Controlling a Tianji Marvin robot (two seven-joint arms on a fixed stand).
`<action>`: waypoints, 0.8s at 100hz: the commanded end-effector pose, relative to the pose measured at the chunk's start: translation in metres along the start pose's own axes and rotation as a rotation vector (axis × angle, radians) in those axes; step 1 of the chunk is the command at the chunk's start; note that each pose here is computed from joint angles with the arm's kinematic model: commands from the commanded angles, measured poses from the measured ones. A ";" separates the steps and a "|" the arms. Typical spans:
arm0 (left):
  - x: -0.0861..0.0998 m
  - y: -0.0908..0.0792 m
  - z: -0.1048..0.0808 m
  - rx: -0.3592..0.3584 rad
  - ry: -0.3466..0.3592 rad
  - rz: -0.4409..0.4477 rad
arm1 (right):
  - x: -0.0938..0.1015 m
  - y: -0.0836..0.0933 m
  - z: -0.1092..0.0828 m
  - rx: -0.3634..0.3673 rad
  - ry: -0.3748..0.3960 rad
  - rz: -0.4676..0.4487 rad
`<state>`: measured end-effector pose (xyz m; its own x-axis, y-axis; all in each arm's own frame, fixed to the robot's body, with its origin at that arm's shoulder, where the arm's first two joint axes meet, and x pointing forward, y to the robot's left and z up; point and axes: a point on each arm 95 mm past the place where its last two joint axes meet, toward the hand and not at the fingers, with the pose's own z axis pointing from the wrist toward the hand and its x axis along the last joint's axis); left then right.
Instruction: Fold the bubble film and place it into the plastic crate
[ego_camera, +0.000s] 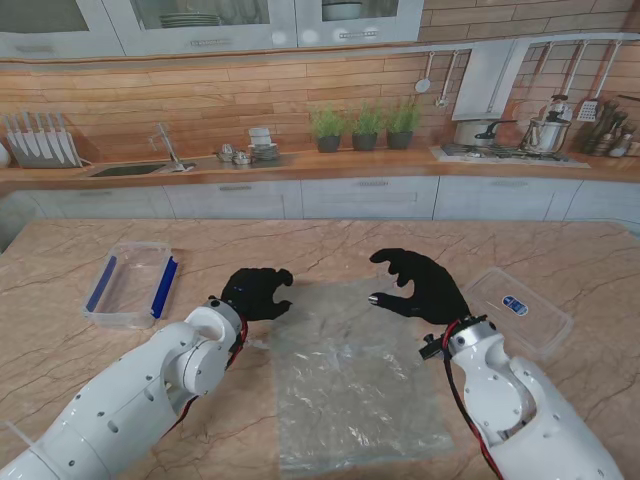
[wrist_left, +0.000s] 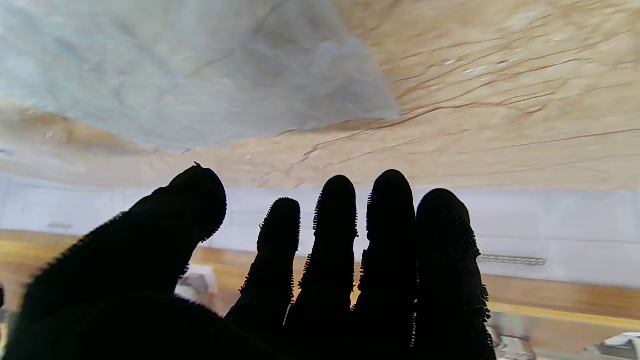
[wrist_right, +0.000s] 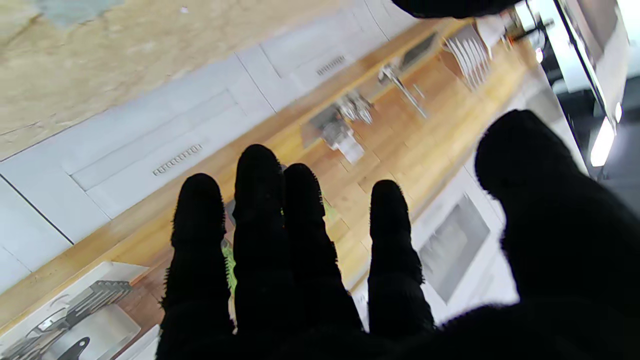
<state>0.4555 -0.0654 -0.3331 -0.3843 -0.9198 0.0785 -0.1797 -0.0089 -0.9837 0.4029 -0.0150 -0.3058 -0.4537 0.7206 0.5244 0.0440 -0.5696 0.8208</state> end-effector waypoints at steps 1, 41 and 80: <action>-0.005 0.006 0.003 -0.026 -0.025 -0.021 | -0.010 0.007 0.007 0.024 -0.003 -0.029; -0.014 0.027 0.021 -0.101 -0.110 0.019 | -0.042 0.006 0.040 0.315 -0.085 -0.393; -0.014 0.036 0.034 -0.172 -0.149 0.047 | -0.054 -0.013 0.069 0.385 -0.198 -0.465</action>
<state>0.4857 -0.0620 -0.3726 -0.2614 -0.9652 -0.0064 -0.3084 0.0898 -0.9470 0.4834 -0.0244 -0.3295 -0.3300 0.9392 0.0953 0.2170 -0.0227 0.9759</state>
